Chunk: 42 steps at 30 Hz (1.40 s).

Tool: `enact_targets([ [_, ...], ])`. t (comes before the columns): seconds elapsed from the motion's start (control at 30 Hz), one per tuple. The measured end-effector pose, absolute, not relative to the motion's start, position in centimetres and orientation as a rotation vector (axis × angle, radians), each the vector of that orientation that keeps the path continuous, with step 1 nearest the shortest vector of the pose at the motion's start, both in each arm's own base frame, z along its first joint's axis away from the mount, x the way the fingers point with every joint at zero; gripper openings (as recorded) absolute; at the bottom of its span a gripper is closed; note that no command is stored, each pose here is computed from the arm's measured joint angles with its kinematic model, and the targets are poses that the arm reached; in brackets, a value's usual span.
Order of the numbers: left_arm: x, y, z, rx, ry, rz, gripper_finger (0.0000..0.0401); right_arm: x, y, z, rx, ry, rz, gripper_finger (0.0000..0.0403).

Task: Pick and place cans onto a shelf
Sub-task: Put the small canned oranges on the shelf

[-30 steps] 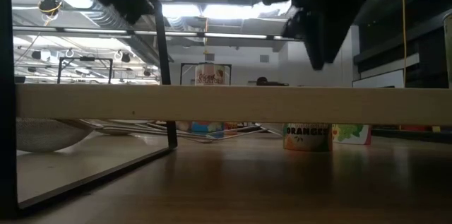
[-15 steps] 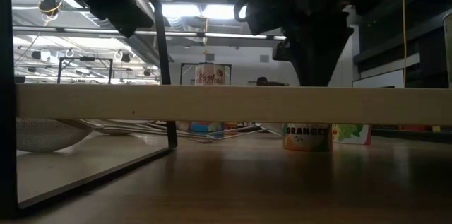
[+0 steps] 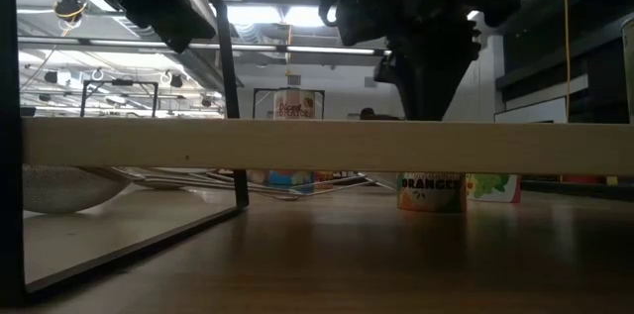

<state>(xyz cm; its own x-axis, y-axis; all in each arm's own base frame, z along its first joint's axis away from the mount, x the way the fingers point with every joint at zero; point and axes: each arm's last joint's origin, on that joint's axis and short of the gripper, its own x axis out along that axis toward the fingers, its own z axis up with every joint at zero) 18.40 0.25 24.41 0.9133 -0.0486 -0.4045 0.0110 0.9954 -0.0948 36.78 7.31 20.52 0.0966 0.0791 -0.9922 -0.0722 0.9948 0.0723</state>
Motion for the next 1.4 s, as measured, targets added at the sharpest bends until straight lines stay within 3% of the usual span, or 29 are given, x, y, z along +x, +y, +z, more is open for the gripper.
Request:
enact_targets([
  [0.87,18.4,0.2,24.4,-0.091,0.423,-0.031,0.0,37.3,7.4,18.8,0.046,1.513,0.068,0.012],
  [1.03,18.4,0.2,24.4,-0.091,0.423,-0.031,0.0,37.3,7.4,18.8,0.033,1.513,0.051,0.0098],
  [1.3,18.4,0.2,24.4,-0.091,0.423,-0.032,0.0,37.2,7.3,18.8,0.027,1.514,0.044,0.002],
  [1.4,18.4,0.2,24.4,-0.091,0.423,-0.032,0.0,37.2,7.3,18.8,0.024,1.513,0.044,0.001],
])
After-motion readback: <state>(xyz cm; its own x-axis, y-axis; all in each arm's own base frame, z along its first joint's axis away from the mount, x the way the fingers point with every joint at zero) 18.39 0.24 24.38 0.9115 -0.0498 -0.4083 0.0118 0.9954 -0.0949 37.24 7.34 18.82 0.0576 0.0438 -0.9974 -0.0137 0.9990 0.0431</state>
